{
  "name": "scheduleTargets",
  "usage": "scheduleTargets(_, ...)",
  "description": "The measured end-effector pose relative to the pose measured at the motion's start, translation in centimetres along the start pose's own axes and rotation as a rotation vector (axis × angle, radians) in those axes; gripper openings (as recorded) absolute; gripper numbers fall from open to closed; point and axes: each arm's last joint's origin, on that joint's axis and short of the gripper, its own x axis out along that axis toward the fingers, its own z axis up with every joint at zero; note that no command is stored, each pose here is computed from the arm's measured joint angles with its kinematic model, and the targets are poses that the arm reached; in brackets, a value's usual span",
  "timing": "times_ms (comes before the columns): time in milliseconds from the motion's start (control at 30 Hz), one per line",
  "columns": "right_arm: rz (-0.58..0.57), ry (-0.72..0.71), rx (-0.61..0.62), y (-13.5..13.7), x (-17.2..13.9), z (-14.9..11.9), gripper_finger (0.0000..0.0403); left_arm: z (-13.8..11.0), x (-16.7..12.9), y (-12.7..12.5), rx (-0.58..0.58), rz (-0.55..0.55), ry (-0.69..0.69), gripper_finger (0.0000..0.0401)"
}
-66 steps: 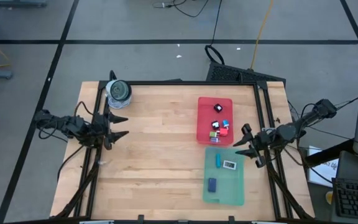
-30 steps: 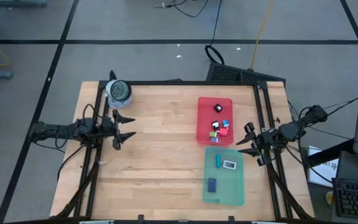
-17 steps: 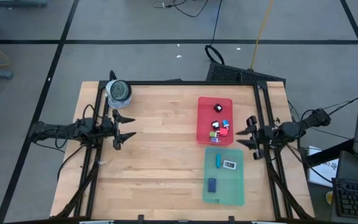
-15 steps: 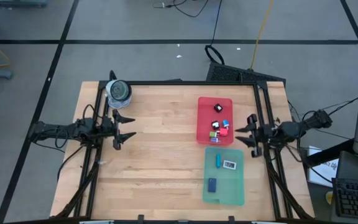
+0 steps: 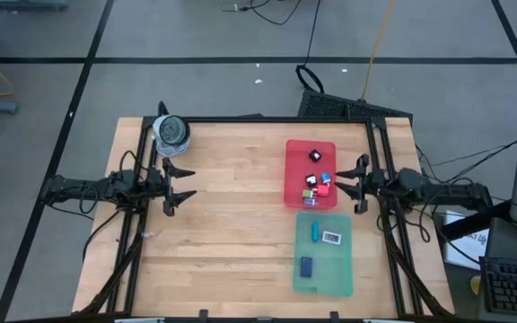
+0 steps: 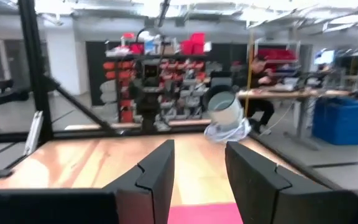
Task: Pick & Place Office items
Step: Return to Home Position
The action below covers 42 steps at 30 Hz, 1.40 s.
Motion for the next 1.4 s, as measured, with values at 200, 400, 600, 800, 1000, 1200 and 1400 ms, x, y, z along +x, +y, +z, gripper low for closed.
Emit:
scheduleTargets(200, 0.124, 0.047, 0.013, -0.4, 0.0, -0.5, 0.0135, 0.0, 0.0, 0.0, 0.0, 0.0, 0.0, 0.0308)
scheduleTargets(400, 0.095, 0.067, 0.012, -0.7, 0.0, -0.7, 0.0133, 0.0, 0.0, 0.0, 0.0, 0.0, 0.0, 0.0308)
scheduleTargets(600, -0.041, 0.103, 0.001, -1.1, 0.0, -1.1, 0.0135, 0.0, 0.0, 0.0, 0.0, 0.0, -0.001, 0.0308)
scheduleTargets(800, -0.114, 0.097, -0.002, -1.3, 0.0, -1.1, 0.0136, 0.0, 0.0, 0.0, -0.005, 0.001, -0.001, 0.0308)
scheduleTargets(1000, -0.114, 0.099, -0.003, -1.3, 0.0, -1.1, 0.0134, 0.0, 0.0, 0.0, -0.007, 0.001, -0.001, 0.0308)
scheduleTargets(1200, -0.113, 0.099, -0.002, -1.3, 0.0, -1.1, 0.0131, 0.0, 0.0, 0.0, -0.007, 0.001, -0.001, 0.0308)
scheduleTargets(1400, -0.113, 0.099, -0.002, -1.3, 0.0, -1.1, 0.0132, 0.0, 0.0, 0.0, -0.007, 0.001, -0.001, 0.0308)
